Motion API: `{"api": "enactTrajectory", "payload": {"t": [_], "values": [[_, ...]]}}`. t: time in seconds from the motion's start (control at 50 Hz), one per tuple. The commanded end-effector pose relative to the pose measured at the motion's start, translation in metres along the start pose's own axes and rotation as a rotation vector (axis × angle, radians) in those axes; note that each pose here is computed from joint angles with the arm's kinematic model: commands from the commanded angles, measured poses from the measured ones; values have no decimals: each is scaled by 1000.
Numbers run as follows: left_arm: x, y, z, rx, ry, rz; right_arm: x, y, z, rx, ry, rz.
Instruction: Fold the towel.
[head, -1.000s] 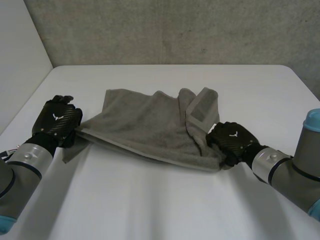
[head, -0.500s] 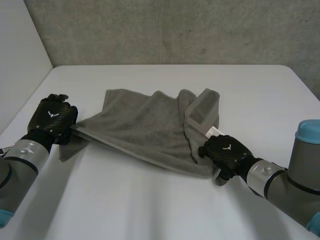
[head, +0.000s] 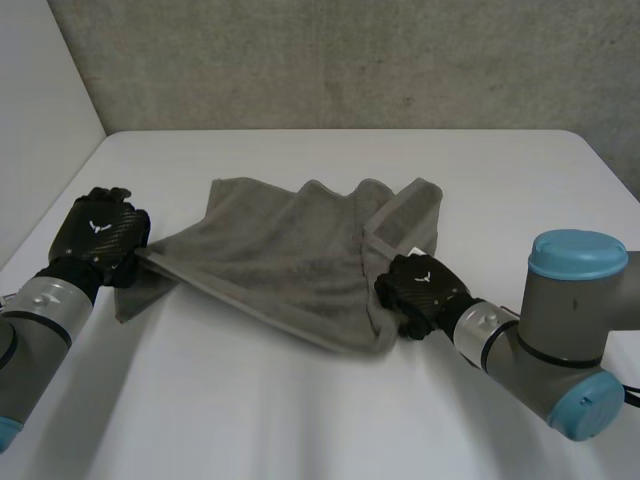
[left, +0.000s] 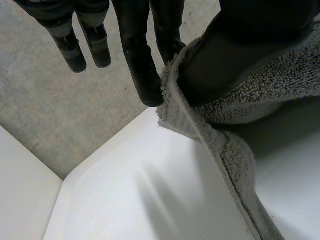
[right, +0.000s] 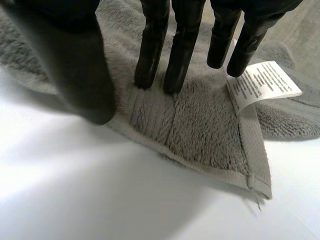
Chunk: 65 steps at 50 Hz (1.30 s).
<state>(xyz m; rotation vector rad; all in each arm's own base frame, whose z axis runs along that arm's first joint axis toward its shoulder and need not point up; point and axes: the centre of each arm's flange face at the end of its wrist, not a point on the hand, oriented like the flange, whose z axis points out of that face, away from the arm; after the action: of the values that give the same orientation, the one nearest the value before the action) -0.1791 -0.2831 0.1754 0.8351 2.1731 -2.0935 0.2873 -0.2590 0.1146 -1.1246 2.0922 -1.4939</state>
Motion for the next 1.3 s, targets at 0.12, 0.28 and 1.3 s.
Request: {"api": "enactTrajectory", "payload": {"t": [0.12, 0.28, 1.3], "values": [[-2, 0, 0, 0, -5, -1, 7, -13, 12, 44, 21, 31], [-4, 1, 1, -1, -11, -1, 17, -26, 9, 81, 53, 16], [-7, -48, -24, 99, -10, -74, 59, -139, -95, 143, 192, -55]]}}
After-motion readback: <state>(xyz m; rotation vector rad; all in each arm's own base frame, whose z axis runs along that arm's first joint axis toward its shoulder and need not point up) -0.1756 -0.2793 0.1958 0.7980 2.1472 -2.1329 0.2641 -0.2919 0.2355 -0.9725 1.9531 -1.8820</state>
